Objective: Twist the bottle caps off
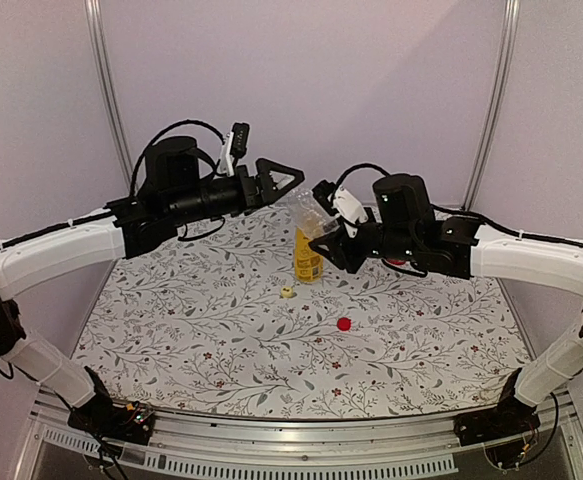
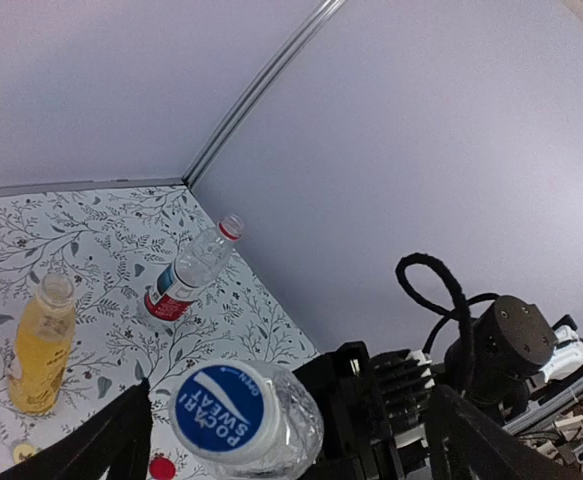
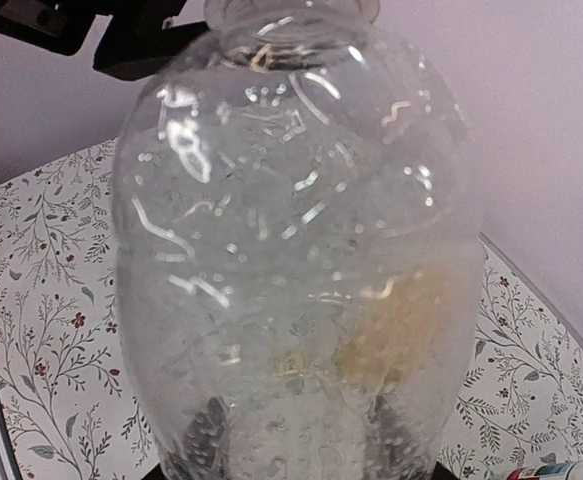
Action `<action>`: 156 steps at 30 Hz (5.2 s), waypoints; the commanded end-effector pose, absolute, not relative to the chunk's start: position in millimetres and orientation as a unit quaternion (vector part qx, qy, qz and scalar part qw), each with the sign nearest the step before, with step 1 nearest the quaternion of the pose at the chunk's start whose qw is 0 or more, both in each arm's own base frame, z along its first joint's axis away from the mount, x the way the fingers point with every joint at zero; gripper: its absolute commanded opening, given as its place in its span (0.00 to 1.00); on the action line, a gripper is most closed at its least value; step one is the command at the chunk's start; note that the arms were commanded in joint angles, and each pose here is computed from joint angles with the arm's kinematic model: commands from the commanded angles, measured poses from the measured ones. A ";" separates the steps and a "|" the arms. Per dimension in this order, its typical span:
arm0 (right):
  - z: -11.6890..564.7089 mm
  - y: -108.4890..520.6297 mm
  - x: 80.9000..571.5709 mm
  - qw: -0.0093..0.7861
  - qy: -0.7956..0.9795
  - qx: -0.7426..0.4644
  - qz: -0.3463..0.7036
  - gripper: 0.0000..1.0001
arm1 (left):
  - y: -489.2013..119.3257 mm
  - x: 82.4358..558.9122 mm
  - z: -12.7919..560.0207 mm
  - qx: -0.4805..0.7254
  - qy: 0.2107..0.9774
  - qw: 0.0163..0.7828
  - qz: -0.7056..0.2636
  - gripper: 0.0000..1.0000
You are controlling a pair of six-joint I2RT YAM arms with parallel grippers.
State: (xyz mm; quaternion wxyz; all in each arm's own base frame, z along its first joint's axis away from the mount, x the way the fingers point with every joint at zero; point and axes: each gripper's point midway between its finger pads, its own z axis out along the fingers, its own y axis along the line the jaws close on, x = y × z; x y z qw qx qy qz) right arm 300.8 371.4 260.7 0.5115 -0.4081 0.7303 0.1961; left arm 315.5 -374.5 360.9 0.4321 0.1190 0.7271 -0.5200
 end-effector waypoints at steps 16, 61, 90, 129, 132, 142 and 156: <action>301.6 393.5 208.1 0.419 0.598 -0.501 0.465 0.30 | -343.4 230.5 422.1 0.411 0.504 0.495 -0.577 0.86; 293.7 390.9 239.0 0.433 0.647 -0.456 0.431 0.29 | -368.8 230.1 418.1 0.405 0.513 0.460 -0.601 0.27; 300.6 364.2 293.6 0.553 0.697 -0.403 0.215 0.28 | -365.1 312.2 392.7 0.125 0.674 0.466 -0.559 0.72; 313.3 389.7 197.3 0.380 0.565 -0.523 0.513 0.28 | -366.5 207.4 433.2 0.441 0.448 0.484 -0.609 0.66; 312.8 390.0 197.3 0.378 0.566 -0.522 0.515 0.28 | -370.1 205.3 428.7 0.445 0.449 0.475 -0.612 0.62; 317.1 390.8 199.9 0.388 0.562 -0.519 0.515 0.28 | -373.8 203.4 425.2 0.446 0.451 0.470 -0.614 0.49; 303.6 382.4 252.7 0.445 0.656 -0.451 0.410 0.28 | -380.4 235.7 422.5 0.363 0.538 0.483 -0.588 0.14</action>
